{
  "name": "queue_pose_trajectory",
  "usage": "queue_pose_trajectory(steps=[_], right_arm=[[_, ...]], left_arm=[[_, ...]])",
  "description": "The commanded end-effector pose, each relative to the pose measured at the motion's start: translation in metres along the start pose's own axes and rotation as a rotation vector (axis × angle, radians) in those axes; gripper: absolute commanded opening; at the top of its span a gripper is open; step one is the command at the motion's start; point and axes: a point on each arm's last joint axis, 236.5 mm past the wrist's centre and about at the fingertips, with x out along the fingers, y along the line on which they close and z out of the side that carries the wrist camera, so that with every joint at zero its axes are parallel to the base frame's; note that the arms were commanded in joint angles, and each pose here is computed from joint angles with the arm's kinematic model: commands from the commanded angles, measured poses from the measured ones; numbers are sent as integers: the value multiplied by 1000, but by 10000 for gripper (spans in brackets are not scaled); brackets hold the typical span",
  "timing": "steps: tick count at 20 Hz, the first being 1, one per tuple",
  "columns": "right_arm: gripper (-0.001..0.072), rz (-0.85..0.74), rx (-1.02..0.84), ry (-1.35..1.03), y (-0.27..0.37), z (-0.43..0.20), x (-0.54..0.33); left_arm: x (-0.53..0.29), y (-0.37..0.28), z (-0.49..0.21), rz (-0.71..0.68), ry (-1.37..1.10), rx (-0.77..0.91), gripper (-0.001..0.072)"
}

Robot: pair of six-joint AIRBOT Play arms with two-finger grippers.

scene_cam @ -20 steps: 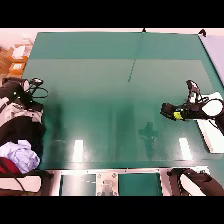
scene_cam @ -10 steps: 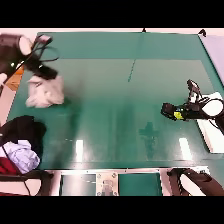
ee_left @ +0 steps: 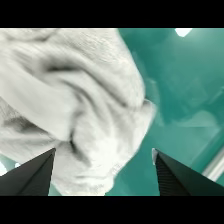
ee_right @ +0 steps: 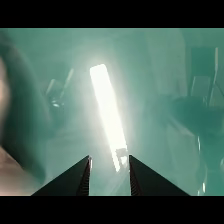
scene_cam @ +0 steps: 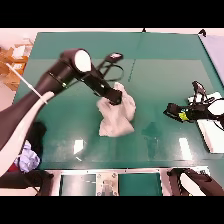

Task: Fold the shirts.

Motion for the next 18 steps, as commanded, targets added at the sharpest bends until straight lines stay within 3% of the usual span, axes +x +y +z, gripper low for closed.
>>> queue_pose_trajectory(steps=[1, 3, 5, 9, 13, 18], right_arm=[[294, -7, -17, 39, -3, -8, -1], [310, -6, -16, 39, -3, -9, -1], [421, 20, -22, 43, 3, -8, 1], [432, 217, -31, 25, 46, 16, 28], [432, 339, -5, 132, 79, 40, 77], [430, 382, -76, 259, 128, 41, 138]], left_arm=[[3, -34, -6, -109, 36, -29, 715], [-24, -3, -10, -89, 64, -85, 714], [-39, 39, -24, -52, 103, -167, 714], [-25, 111, -68, -22, 148, -383, 714], [44, 133, -87, -64, 37, -505, 714], [89, 121, -50, -268, -146, -598, 713]])
